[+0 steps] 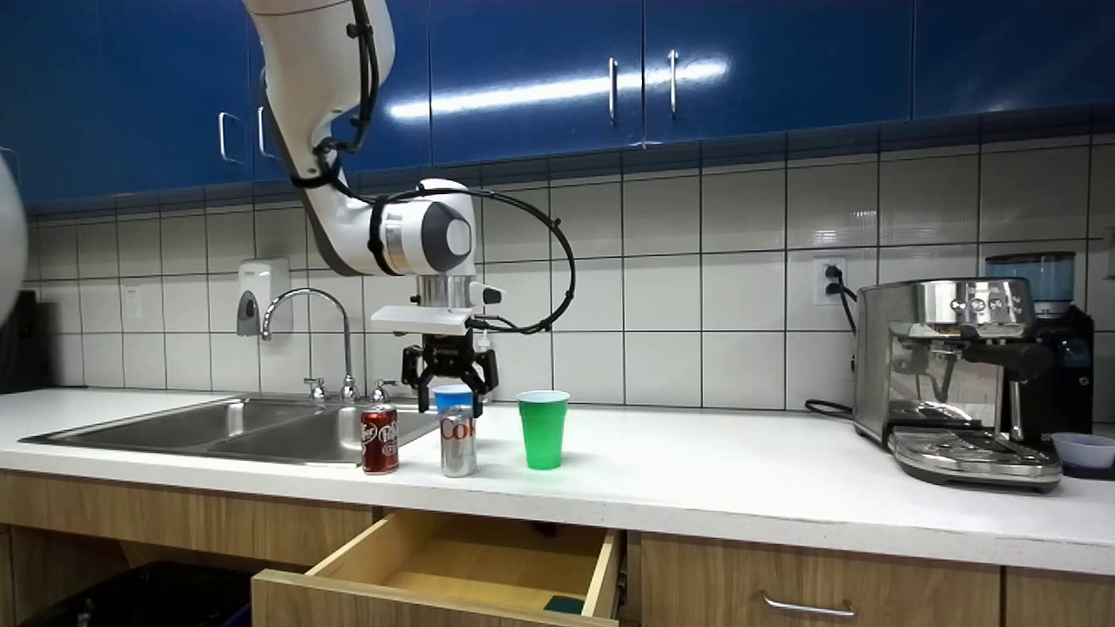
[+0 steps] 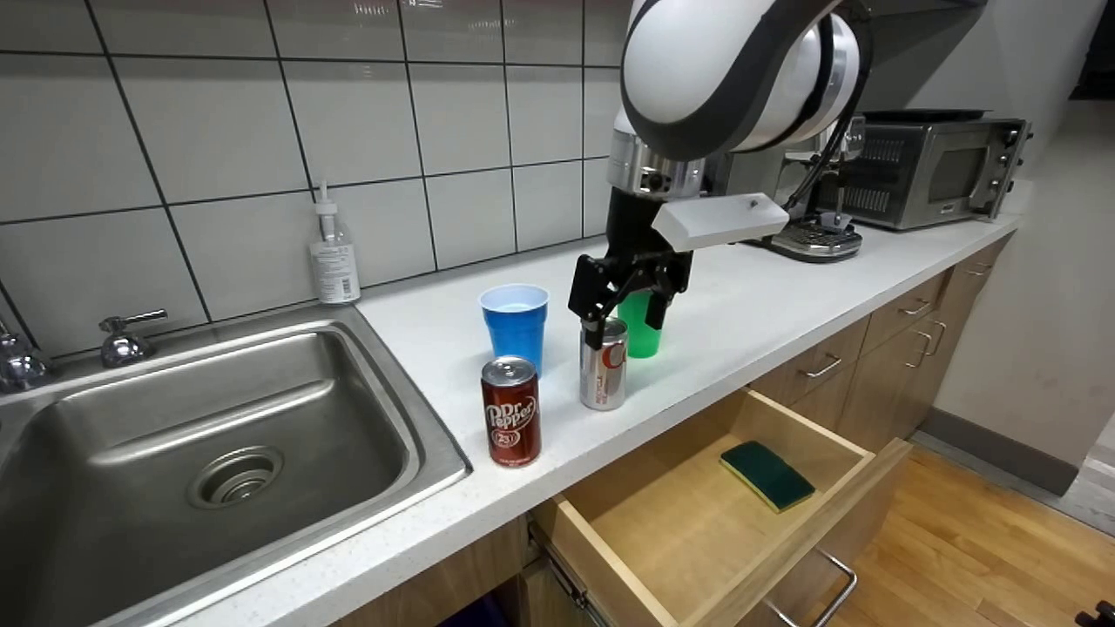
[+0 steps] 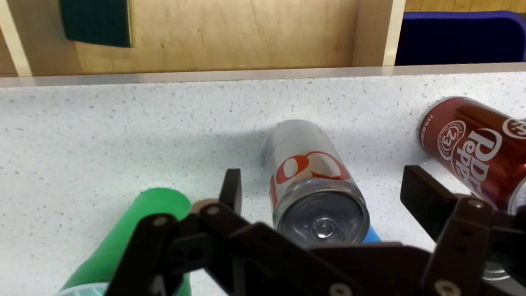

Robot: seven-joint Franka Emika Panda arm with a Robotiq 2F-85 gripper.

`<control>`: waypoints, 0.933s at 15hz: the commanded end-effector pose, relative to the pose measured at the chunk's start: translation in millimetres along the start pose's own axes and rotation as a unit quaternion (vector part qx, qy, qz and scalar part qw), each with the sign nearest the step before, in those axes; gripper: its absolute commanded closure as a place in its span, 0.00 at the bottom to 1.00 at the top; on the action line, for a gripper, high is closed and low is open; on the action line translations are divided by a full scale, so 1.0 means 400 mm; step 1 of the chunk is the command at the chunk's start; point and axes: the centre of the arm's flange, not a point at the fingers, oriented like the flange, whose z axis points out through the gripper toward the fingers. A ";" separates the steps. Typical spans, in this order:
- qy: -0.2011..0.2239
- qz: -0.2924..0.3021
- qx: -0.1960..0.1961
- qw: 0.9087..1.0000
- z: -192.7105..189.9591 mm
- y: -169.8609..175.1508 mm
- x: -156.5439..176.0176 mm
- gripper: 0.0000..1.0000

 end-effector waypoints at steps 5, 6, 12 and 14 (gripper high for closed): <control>0.022 0.015 -0.020 0.999 0.023 -0.011 0.028 0.00; 0.024 0.017 -0.021 0.999 0.027 -0.010 0.030 0.00; 0.025 0.020 -0.018 0.999 0.046 -0.002 0.049 0.00; 0.025 0.020 -0.016 0.999 0.050 0.000 0.054 0.00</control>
